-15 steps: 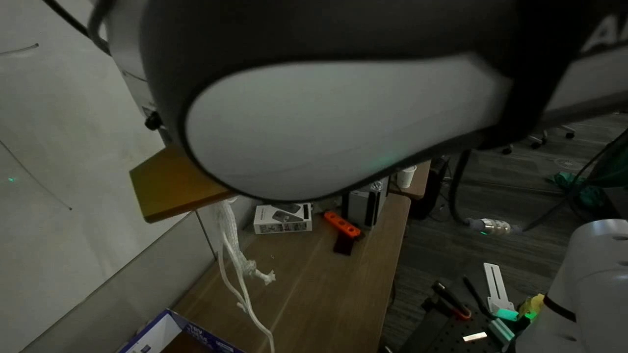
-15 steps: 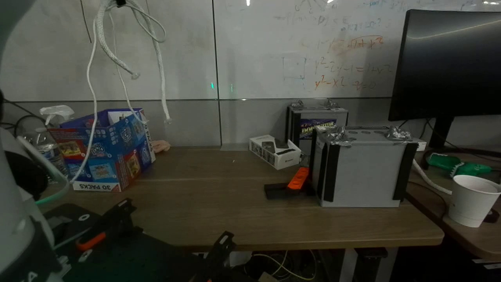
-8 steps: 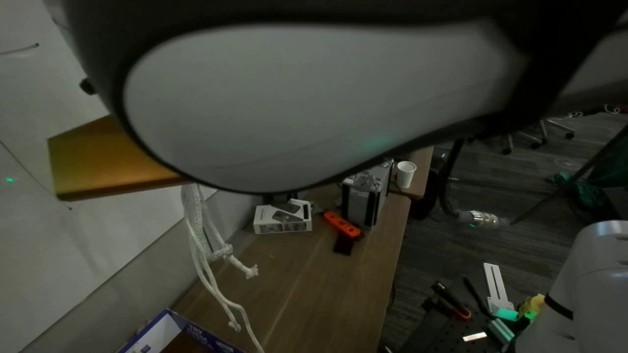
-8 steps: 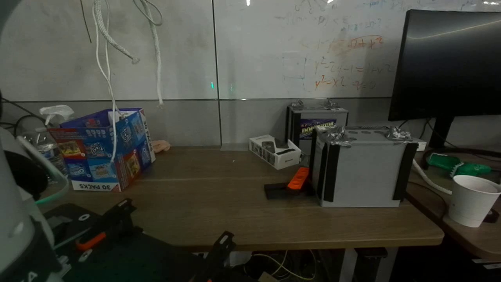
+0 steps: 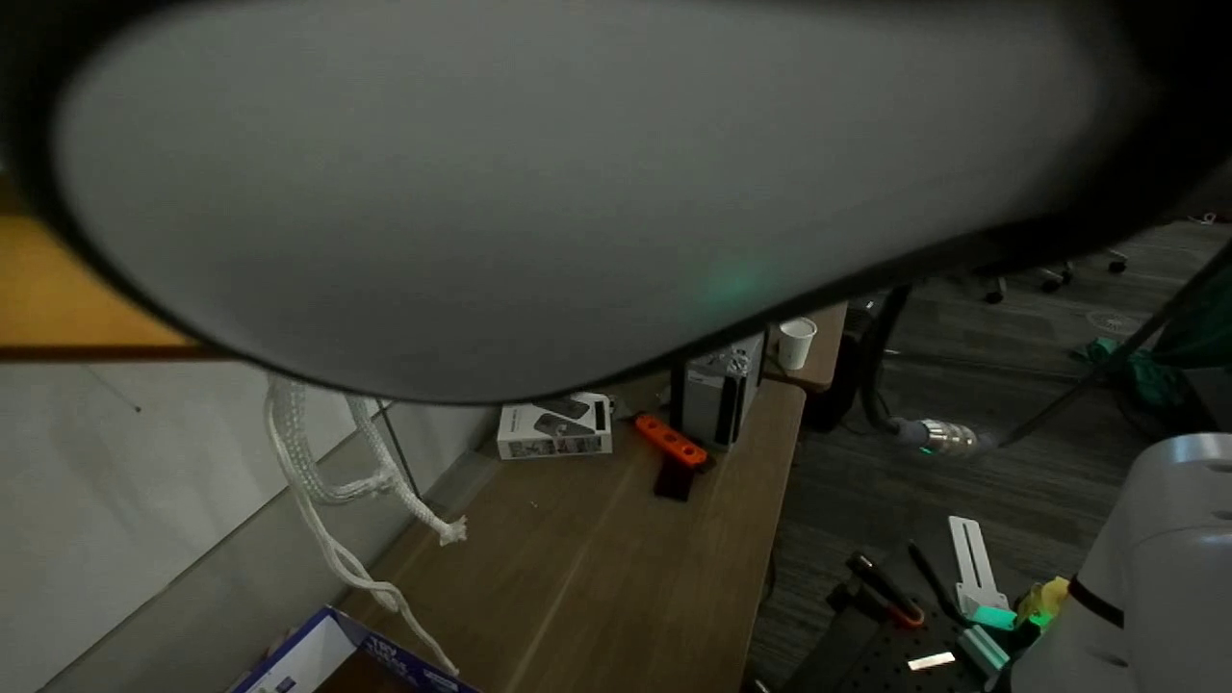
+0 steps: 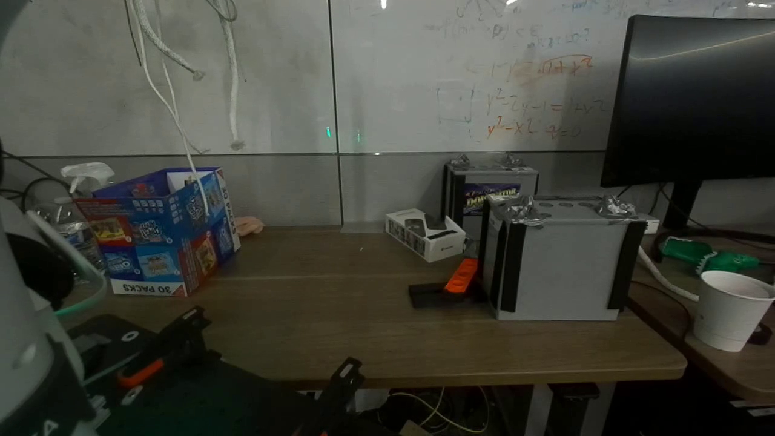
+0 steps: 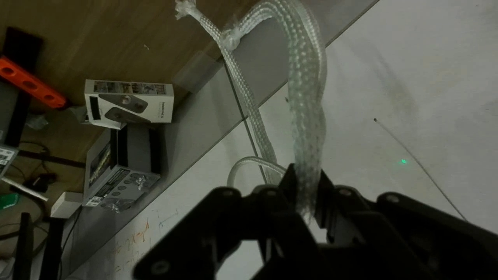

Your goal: Pick up the ropes on the table and put them in the box

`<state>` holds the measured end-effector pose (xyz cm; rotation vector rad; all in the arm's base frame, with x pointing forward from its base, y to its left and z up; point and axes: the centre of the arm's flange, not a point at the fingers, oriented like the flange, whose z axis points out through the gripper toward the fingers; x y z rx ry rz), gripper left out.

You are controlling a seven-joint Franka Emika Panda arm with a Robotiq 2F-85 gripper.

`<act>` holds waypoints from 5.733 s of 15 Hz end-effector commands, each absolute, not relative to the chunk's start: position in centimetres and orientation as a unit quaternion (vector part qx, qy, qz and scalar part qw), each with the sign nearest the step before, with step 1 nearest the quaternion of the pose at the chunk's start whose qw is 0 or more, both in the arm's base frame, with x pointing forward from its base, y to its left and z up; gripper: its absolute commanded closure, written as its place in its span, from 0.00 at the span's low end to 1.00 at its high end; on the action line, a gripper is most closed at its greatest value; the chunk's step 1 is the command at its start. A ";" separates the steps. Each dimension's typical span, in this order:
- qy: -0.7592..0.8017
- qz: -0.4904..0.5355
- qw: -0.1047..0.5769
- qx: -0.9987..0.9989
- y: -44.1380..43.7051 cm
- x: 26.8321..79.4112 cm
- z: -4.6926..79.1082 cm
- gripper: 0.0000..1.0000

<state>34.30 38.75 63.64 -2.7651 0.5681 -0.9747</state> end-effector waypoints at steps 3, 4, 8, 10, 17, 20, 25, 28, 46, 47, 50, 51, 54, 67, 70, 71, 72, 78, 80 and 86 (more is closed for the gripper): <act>0.167 -0.277 0.120 -0.939 42.8 31.8 61.7 0.91; 0.158 -0.269 0.117 -0.943 43.8 31.1 60.7 0.91; 0.110 -0.243 0.116 -0.957 48.2 28.6 56.9 0.91; 0.092 -0.237 0.115 -0.960 49.3 28.7 54.8 0.91; 0.077 -0.197 0.111 -0.971 47.4 34.9 51.1 0.91; 0.064 -0.177 0.100 -0.977 46.2 37.5 49.3 0.91; 0.036 -0.152 0.083 -0.984 46.8 38.3 46.7 0.91; 0.007 -0.137 0.077 -0.988 48.3 37.2 45.6 0.91; 0.045 -0.084 0.026 -0.995 41.9 40.9 43.0 0.01; 0.072 -0.073 0.032 -0.994 40.2 41.9 42.2 0.00; 0.152 -0.052 0.041 -0.986 35.1 44.5 40.1 0.00; 0.177 -0.043 0.051 -0.982 33.5 45.1 39.1 0.00; 0.248 -0.041 0.080 -0.965 29.8 47.1 36.1 0.00; 0.495 0.117 0.166 -0.845 23.6 46.8 19.0 0.00; 0.497 0.179 0.194 -0.827 25.0 45.9 17.2 0.00; 0.497 0.193 0.199 -0.823 25.3 45.8 16.9 0.00; 0.494 0.208 0.201 -0.820 25.5 45.6 16.4 0.00; 0.465 0.283 0.214 -0.811 26.1 44.7 14.1 0.00; 0.453 0.299 0.216 -0.812 26.1 44.6 13.4 0.00; 0.417 0.330 0.229 -0.815 25.9 45.1 11.8 0.00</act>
